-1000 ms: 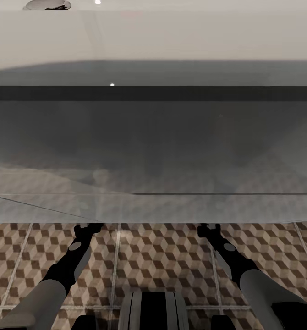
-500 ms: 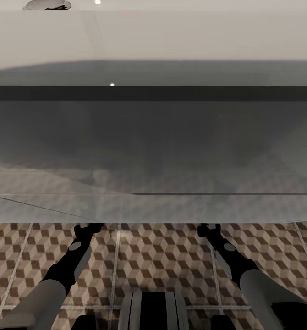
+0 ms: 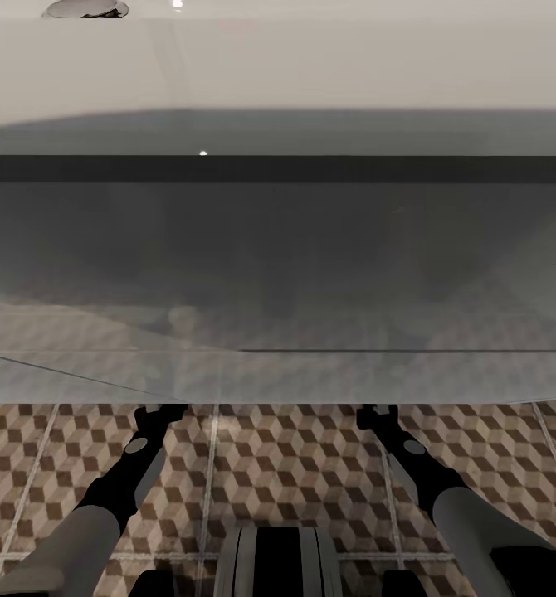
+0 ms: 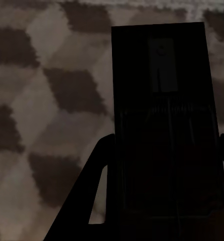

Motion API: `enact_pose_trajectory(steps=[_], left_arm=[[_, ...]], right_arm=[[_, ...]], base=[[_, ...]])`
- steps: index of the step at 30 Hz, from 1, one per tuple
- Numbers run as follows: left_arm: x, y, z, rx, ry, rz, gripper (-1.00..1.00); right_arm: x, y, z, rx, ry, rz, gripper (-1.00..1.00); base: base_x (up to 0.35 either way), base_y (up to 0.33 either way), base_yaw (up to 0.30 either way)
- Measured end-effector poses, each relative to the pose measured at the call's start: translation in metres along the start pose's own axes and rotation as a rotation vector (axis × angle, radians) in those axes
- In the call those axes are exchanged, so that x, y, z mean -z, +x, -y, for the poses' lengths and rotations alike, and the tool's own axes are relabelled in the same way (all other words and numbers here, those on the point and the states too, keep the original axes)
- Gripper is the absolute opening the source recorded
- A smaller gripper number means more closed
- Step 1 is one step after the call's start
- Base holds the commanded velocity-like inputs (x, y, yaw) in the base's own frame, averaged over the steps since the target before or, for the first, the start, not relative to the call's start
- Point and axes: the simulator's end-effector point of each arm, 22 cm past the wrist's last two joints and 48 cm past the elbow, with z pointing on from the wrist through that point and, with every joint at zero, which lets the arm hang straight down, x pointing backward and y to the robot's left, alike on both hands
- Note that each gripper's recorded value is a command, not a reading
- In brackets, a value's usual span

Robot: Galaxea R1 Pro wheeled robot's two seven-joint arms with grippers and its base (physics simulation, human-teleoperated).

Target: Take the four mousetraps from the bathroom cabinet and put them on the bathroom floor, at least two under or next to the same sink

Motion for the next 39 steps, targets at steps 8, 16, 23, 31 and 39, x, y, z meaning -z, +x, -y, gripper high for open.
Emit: enact_pose_trajectory(steps=[8,16,23,31,39], left_arm=[[0.001,0.001,0.005,0.004,0.006,-0.001,-1.00],[0.002,0.002,0.013,0.010,0.014,-0.003,-1.00],[0.002,0.002,0.013,0.011,0.013,-0.003,-1.00],[0.002,0.010,0.010,0.008,0.008,-0.018,-1.00],[0.004,0.029,0.004,-0.002,0.000,-0.057,-1.00]], right_arm=[[0.000,-0.002,-0.001,0.000,-0.001,0.005,-1.00],[-0.001,-0.007,-0.001,0.001,-0.001,0.014,-1.00],[-0.001,-0.007,-0.001,0.001,-0.001,0.015,-1.00],[-0.001,-0.007,-0.001,0.001,-0.001,0.015,-1.00],[-0.001,-0.007,-0.001,0.001,-0.001,0.016,-1.00]], base=[[0.000,0.000,0.000],[0.000,0.000,0.000],[0.000,0.000,0.000],[0.000,0.000,0.000],[0.000,0.000,0.000]])
